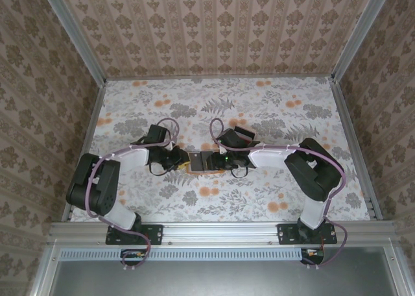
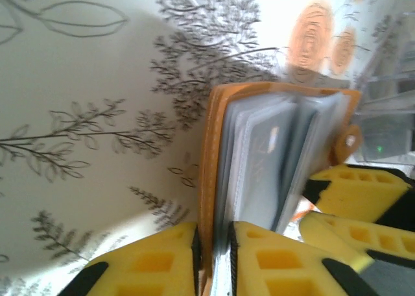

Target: Put the credit cards into the card holder

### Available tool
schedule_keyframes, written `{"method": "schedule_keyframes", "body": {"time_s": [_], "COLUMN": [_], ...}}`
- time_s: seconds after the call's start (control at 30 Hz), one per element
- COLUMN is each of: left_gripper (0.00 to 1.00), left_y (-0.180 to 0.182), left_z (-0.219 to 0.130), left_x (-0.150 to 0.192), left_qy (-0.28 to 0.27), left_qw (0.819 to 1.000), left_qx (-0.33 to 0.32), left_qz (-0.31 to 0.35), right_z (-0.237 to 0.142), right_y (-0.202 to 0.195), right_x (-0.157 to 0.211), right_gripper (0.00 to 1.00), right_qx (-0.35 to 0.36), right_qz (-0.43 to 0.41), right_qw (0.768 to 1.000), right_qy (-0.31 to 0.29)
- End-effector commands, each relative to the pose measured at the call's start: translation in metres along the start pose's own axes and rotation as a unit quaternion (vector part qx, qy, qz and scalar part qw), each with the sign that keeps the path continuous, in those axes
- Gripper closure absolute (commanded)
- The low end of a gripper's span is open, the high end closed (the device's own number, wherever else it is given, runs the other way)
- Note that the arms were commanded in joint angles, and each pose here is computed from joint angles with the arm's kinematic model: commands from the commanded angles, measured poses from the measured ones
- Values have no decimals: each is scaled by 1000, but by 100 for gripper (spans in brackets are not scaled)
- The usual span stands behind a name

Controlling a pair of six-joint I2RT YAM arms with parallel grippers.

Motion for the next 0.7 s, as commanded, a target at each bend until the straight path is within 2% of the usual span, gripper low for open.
{"method": "schedule_keyframes", "body": {"time_s": [0.0, 0.33, 0.67], "left_gripper": [83, 96, 100], "left_y": [-24, -25, -20], "left_z": [-11, -29, -45], "left_x": [0, -5, -6], "left_qy": [4, -21, -24], "left_qw": [999, 999, 995], "left_qx": [35, 1, -59], "left_qz": [28, 46, 71], "right_z": [14, 10, -16], "right_y": [-21, -20, -10], "right_x": [20, 20, 9], "right_gripper": [58, 57, 56], "right_qx": [34, 32, 31], "right_qz": [17, 19, 7], "right_qw": [998, 999, 999], "right_qy": [42, 39, 12]}}
Point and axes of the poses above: each hand's point on the last joint's axis, 136 mm out from that joint toward the fingers, its own z axis out along the fingers, its own y axis along the line the jaws close on, x = y × z, the point moved 4 cm from there along -z, back along the fingers, and after that the axes turned 7 degrees about z, right-handed, at the moved point
